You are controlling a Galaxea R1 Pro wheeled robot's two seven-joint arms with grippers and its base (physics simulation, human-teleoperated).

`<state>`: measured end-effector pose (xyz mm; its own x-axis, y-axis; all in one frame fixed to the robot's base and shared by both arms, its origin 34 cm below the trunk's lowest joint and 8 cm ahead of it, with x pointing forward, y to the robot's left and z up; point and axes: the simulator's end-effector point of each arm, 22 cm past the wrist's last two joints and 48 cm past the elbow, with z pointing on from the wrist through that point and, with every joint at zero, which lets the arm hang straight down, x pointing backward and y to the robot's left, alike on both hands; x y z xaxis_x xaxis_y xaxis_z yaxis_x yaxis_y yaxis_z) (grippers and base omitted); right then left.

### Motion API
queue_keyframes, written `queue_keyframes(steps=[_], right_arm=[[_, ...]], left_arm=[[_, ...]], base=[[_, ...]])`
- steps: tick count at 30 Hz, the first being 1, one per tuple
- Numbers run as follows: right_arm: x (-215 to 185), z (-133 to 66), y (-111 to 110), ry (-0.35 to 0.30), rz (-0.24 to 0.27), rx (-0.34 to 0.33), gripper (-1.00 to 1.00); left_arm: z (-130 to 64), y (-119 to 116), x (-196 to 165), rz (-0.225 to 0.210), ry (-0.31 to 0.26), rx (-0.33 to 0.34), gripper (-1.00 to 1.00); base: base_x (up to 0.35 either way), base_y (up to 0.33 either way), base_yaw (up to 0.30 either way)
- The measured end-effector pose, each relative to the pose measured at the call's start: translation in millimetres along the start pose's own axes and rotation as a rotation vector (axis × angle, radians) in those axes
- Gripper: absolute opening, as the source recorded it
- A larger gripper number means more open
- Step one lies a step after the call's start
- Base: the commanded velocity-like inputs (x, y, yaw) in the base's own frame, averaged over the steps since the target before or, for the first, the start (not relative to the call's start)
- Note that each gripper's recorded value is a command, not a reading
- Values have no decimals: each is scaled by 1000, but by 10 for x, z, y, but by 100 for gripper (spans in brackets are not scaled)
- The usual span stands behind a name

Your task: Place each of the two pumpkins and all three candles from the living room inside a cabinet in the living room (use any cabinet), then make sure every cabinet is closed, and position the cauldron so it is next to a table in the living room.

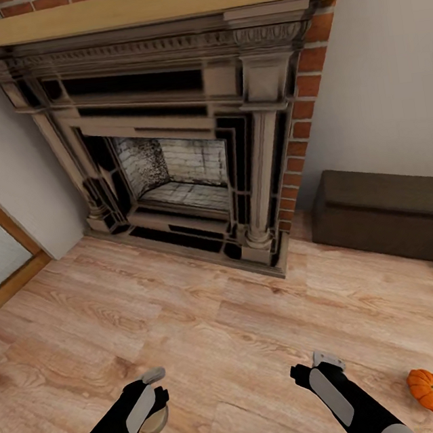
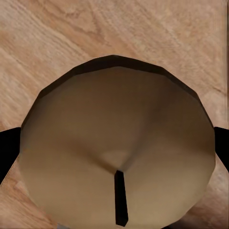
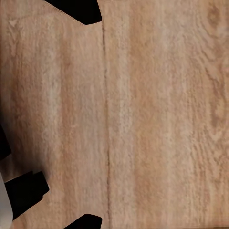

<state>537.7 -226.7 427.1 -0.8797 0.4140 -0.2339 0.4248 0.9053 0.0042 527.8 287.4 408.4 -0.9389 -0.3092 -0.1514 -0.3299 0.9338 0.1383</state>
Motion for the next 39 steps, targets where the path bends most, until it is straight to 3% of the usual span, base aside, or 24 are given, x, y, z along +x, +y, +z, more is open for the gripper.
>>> queue_keyframes(steps=[9, 18, 39], right_arm=[[92, 69, 67, 22, -2, -59, 100], [218, 135, 23, 49, -7, -55, 100], [320, 213, -28, 74, -6, -44, 100]], left_arm=[[37, 3, 13, -6, -2, -2, -100], [75, 11, 52, -5, 6, -6, -100], [166, 22, 177, -3, 36, -12, -100]], base=[[113, 151, -222], [77, 164, -223], [2, 4, -223]])
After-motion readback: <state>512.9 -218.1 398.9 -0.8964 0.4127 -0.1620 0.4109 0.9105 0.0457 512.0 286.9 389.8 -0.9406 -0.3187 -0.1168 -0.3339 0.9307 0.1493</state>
